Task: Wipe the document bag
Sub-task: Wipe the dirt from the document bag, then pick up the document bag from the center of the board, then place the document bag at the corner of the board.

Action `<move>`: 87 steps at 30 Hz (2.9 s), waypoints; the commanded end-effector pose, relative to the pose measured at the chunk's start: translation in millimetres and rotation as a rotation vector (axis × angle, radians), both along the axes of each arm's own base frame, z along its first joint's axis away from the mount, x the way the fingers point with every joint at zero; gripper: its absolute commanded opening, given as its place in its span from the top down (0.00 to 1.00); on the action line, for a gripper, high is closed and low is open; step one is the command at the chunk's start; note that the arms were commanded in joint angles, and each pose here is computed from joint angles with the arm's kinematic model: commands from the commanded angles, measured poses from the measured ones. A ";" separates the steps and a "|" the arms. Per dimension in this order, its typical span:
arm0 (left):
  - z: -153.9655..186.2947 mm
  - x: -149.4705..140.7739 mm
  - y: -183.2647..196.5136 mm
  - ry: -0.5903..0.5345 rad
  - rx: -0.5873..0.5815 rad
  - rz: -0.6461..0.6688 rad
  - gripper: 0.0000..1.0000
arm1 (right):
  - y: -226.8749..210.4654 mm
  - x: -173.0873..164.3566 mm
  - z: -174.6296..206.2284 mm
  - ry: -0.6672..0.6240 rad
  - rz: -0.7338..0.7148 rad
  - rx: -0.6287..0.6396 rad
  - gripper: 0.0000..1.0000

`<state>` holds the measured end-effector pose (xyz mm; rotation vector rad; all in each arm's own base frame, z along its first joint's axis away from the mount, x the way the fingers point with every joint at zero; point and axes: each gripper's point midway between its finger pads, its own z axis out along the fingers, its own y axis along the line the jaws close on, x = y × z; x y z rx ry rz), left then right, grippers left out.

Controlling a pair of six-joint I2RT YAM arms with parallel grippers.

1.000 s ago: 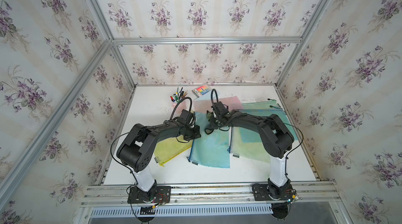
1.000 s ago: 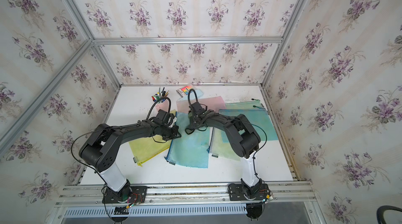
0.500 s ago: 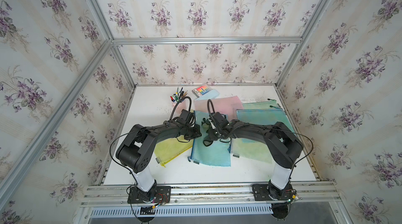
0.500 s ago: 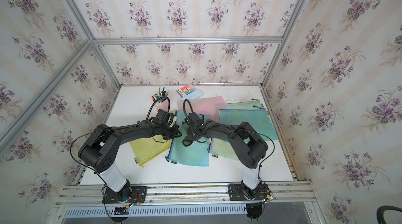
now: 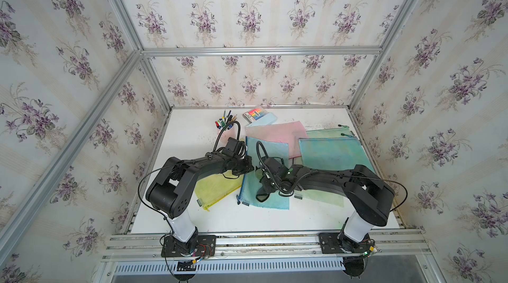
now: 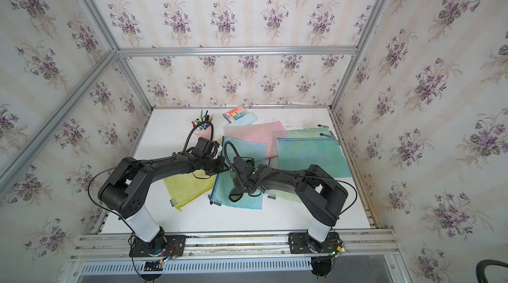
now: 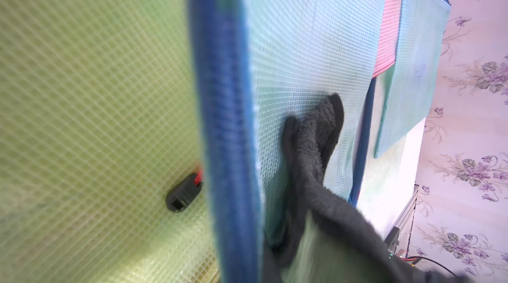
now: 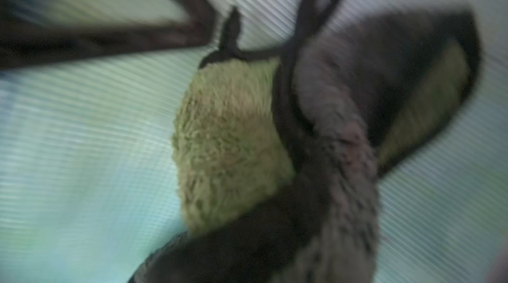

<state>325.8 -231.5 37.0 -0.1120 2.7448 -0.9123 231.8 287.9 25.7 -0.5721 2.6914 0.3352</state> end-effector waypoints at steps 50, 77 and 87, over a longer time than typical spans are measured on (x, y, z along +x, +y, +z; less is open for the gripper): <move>220.0 41.7 210.5 -0.215 0.510 0.108 1.00 | 49.6 59.3 141.4 -0.301 0.159 0.209 0.86; 52.4 233.2 384.7 -0.086 0.664 0.242 0.76 | 33.5 175.7 130.4 -0.182 -0.037 0.122 0.86; 119.7 201.1 383.9 -0.133 0.748 0.350 0.13 | 11.3 153.5 127.7 -0.198 -0.039 0.113 0.86</move>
